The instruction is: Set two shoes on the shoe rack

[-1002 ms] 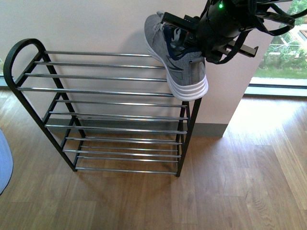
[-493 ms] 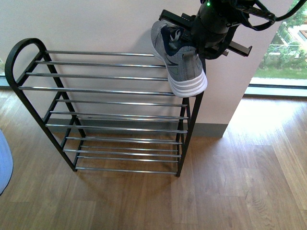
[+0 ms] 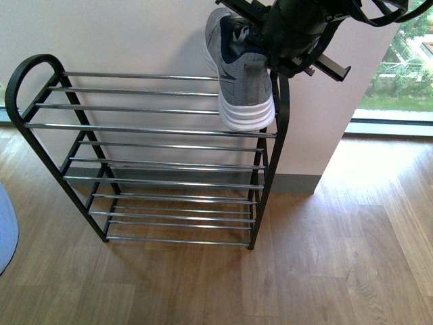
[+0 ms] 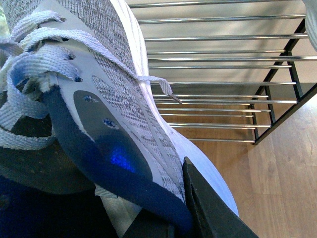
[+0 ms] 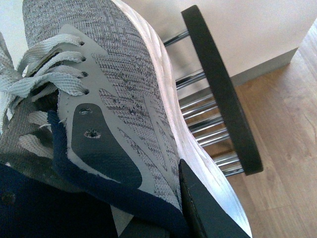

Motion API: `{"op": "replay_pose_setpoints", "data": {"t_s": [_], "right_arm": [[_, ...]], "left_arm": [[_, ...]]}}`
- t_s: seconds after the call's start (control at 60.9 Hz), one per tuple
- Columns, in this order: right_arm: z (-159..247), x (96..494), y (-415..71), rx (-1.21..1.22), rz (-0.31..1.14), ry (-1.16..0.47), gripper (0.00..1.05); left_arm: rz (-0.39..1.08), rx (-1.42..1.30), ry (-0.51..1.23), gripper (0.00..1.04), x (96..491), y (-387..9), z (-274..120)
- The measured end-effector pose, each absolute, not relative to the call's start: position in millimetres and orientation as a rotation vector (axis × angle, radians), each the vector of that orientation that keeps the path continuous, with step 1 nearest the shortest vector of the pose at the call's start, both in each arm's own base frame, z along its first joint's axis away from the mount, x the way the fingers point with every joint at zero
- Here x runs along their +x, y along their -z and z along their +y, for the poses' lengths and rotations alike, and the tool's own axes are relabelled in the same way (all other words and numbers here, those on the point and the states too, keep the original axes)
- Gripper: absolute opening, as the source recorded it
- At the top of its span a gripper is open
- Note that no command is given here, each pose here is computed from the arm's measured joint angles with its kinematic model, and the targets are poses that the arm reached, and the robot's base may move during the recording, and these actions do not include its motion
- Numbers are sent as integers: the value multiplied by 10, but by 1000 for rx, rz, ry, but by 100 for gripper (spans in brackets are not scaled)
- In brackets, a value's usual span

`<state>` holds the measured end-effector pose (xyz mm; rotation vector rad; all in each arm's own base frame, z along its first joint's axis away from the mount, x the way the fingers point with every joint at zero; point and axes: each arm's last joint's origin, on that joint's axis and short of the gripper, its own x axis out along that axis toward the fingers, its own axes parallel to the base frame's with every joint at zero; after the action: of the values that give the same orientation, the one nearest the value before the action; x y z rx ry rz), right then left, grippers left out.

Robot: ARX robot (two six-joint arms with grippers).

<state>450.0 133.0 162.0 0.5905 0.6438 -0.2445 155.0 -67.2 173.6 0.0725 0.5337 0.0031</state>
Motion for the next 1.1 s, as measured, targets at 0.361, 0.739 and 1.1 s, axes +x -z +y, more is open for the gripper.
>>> {"op": "replay_pose_setpoints", "data": {"t_s": [0.361,0.739,1.1], "right_arm": [[1412,4570,-1399,578,671,380,1],[1273,4893,-1163,549,690,482,1],[1244,4875,-1186,547,643,461,26]], "left_arm": [[534,72,-3,2,1550,-1736,-672],[534,72,-3,2,1550,-1736,-672],[534,72,-3,2,1550,-1736,-672]]}}
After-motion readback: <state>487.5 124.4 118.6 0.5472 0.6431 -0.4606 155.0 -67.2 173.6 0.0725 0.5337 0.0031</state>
